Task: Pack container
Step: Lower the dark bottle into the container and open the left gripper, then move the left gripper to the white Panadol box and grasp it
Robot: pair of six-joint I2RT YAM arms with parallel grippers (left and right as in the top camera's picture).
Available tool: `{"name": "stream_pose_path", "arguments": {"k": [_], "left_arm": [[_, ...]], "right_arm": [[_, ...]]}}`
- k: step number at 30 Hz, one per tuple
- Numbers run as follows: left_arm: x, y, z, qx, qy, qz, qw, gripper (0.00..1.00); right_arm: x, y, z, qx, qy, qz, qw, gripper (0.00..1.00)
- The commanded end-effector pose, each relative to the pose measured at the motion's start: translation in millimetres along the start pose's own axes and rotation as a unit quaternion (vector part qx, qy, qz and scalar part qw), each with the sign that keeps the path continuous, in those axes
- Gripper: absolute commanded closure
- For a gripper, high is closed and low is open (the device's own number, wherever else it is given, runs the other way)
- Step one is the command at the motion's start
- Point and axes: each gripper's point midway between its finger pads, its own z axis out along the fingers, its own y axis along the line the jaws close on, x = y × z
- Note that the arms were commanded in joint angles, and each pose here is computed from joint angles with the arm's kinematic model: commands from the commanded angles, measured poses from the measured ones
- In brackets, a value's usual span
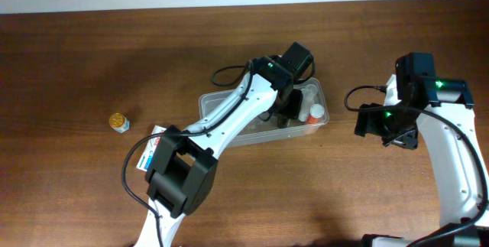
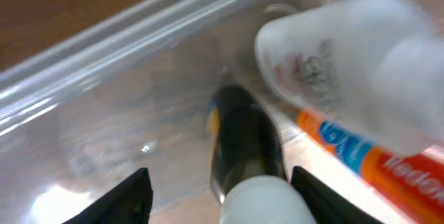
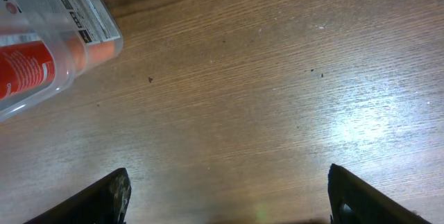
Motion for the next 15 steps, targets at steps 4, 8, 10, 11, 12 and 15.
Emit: {"name": "stream_pose_path", "arguments": {"k": [4,8,10,11,12,15], "left_arm": [[-47,41,-159,-0.002,-0.172,-0.021,0.985,0.25],[-37,89,-224,-0.03,-0.219,-0.063,0.973,0.16],[-23,119,-243,-0.055,-0.218,-0.09,0.97,0.15],[-15,134,-250,-0.068,-0.214,-0.104,0.969,0.15],[-5,153,-256,-0.08,-0.205,-0.123,0.968,0.16],[17,193,-265,-0.106,-0.179,-0.174,0.963,0.16]], "right_arm": [[1,1,1,-0.004,0.003,-0.002,1.0,0.17],[1,1,1,-0.005,0.002,-0.004,1.0,0.17],[1,1,1,-0.005,0.001,-0.004,1.0,0.17],[0,1,1,-0.005,0.001,-0.004,1.0,0.17],[0,1,1,-0.005,0.001,-0.004,1.0,0.17],[1,1,1,-0.005,0.001,-0.004,1.0,0.17]]}}
